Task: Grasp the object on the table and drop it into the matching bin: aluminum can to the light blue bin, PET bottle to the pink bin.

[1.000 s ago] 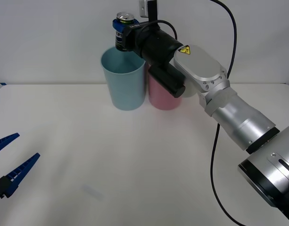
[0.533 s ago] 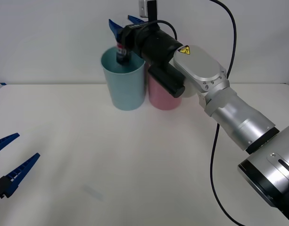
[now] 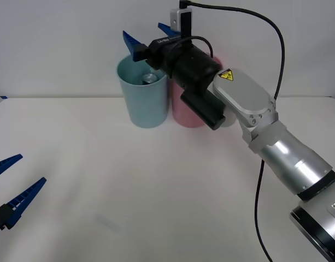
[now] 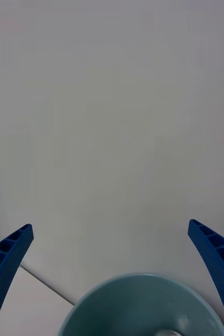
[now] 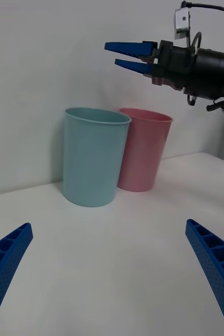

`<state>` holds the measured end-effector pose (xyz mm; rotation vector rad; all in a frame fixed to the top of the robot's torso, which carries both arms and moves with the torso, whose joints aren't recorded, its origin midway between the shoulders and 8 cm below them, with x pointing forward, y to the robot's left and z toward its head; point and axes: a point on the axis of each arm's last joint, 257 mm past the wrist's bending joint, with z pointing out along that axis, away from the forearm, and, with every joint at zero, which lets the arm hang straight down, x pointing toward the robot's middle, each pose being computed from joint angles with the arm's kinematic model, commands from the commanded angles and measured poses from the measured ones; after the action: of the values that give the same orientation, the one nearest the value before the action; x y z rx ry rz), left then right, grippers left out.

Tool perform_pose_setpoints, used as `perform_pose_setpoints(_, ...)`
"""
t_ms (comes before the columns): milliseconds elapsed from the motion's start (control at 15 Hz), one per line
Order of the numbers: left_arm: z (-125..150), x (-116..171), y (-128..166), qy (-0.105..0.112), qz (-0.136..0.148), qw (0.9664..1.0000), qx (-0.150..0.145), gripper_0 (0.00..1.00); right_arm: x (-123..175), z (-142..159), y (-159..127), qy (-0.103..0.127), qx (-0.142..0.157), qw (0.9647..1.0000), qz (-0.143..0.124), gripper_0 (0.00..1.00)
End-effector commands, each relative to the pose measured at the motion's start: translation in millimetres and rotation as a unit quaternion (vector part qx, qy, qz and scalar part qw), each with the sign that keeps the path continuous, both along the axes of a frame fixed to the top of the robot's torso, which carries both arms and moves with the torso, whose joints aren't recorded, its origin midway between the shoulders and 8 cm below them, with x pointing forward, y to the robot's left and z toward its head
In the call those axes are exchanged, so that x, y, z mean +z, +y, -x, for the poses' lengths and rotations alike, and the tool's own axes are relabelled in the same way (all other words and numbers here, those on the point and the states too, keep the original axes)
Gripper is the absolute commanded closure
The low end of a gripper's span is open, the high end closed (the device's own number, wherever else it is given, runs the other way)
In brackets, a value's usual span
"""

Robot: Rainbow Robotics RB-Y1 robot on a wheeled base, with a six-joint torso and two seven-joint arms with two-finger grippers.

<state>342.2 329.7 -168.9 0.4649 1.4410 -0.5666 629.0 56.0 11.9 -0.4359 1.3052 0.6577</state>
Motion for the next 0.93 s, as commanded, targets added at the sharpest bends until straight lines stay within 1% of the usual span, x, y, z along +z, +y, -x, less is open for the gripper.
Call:
perform_pose_setpoints(67, 0, 0, 0, 0.000, 0.000, 1.0000, 0.000, 0.00, -4, 26, -16, -0.015, 0.013, 0.9998, 0.001, 0.00)
perform_pose_setpoints(267, 0, 0, 0, 0.000, 0.000, 1.0000, 0.000, 0.00, -16, 58, -35, -0.024, 0.026, 0.9994, 0.007, 0.00)
perform_pose_setpoints(533, 0, 0, 0, 0.000, 0.000, 1.0000, 0.000, 0.00, -35, 101, -61, -0.026, 0.043, 0.9985, 0.024, 0.00)
perform_pose_setpoints(600, 0, 0, 0, 0.000, 0.000, 1.0000, 0.000, 0.00, -40, 112, -71, -0.023, 0.045, 0.9983, 0.028, 0.00)
perform_pose_setpoints(733, 0, 0, 0, 0.000, 0.000, 1.0000, 0.000, 0.00, -51, 131, -87, -0.016, 0.062, 0.9972, 0.038, 0.00)
perform_pose_setpoints(933, 0, 0, 0, 0.000, 0.000, 1.0000, 0.000, 0.00, -68, 154, -116, -0.008, 0.084, 0.9948, 0.058, 0.00)
